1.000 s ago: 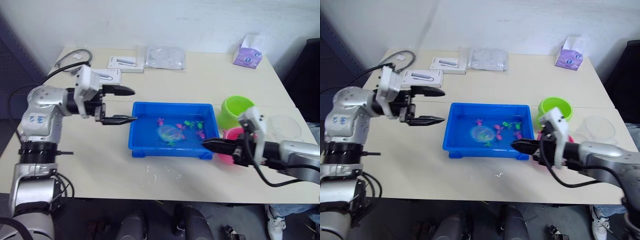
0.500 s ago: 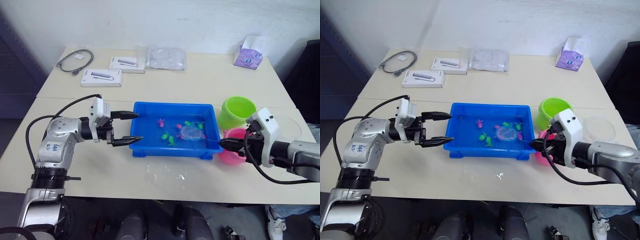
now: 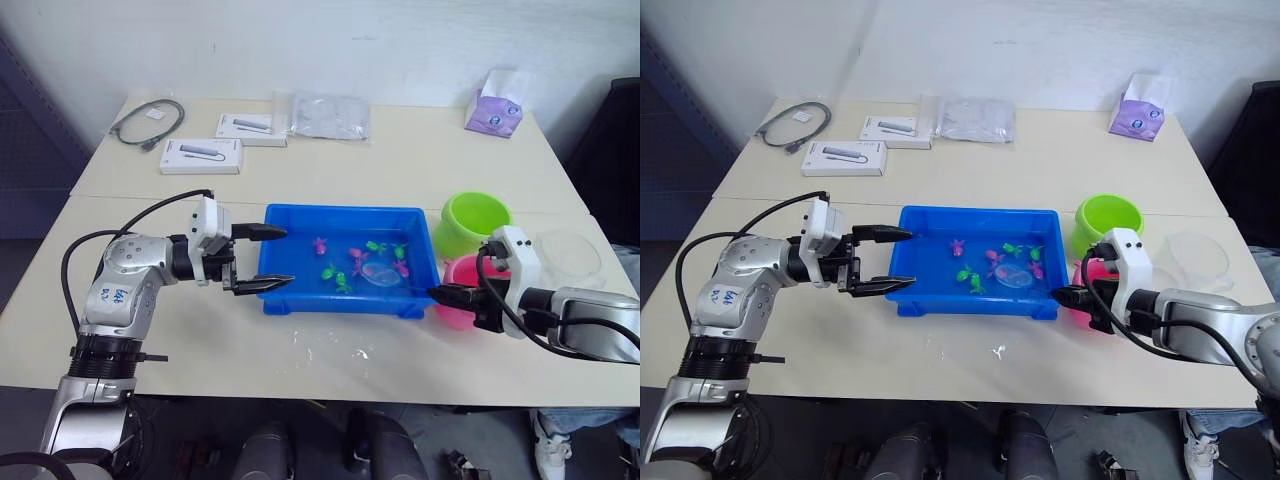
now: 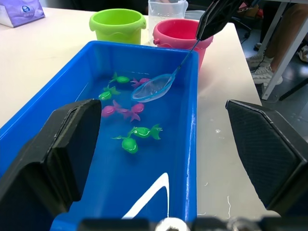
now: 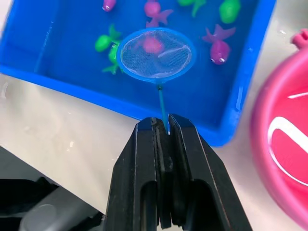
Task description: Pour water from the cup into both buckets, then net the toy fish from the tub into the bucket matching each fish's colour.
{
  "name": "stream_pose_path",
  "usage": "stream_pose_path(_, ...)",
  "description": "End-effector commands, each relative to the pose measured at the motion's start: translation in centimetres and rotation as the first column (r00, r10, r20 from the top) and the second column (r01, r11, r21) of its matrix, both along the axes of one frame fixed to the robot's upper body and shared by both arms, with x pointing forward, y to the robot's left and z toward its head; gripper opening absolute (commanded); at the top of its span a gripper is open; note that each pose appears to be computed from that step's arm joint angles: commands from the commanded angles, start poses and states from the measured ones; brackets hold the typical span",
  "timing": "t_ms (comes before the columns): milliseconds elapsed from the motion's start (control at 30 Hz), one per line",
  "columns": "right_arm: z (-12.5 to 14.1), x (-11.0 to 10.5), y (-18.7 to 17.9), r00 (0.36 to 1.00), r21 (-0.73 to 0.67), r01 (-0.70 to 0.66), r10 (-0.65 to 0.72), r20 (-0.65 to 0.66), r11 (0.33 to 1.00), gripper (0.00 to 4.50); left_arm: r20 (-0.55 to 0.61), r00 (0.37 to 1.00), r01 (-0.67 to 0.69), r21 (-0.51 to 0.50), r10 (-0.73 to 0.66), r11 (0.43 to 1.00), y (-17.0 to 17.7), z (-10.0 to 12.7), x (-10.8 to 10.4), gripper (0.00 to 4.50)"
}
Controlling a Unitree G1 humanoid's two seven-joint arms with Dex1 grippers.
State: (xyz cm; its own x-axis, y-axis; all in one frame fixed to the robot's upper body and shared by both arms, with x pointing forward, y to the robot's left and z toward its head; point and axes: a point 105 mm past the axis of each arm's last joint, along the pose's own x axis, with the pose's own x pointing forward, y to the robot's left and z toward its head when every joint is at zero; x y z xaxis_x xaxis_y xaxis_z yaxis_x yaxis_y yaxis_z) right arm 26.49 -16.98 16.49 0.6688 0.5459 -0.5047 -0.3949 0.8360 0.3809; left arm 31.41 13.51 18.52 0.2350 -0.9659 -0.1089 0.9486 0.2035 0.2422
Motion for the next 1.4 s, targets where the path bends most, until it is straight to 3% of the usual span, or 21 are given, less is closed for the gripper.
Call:
stream_pose_path(33, 0.4, 0.1, -0.1, 0.999, 0.037, 0.031, -0.031, -0.023, 0.999, 0.00, 0.040, 0.999, 0.031, -0.003, -0.031, 1.000, -0.4, 1.0, -0.5, 4.45)
stream_pose_path(633, 0.0, 1.5, -1.7, 0.987, -0.056, 0.132, -0.137, -0.085, 0.990, 0.00, 0.030, 0.998, 0.058, 0.013, -0.058, 0.998, -1.0, 0.6, -0.8, 4.45)
stream_pose_path(1133, -0.1, 2.7, -1.7, 0.988, -0.239, 0.147, -0.132, 0.077, 0.960, 0.00, 0.025, 0.998, 0.058, 0.014, -0.058, 0.998, -1.0, 0.3, -0.7, 4.45)
stream_pose_path(1400, -0.6, 3.4, -1.5, 0.979, -0.228, 0.194, -0.173, 0.107, 0.954, 0.00, 0.022, 0.998, 0.059, 0.015, -0.059, 0.998, -1.0, 0.2, -0.6, 4.45)
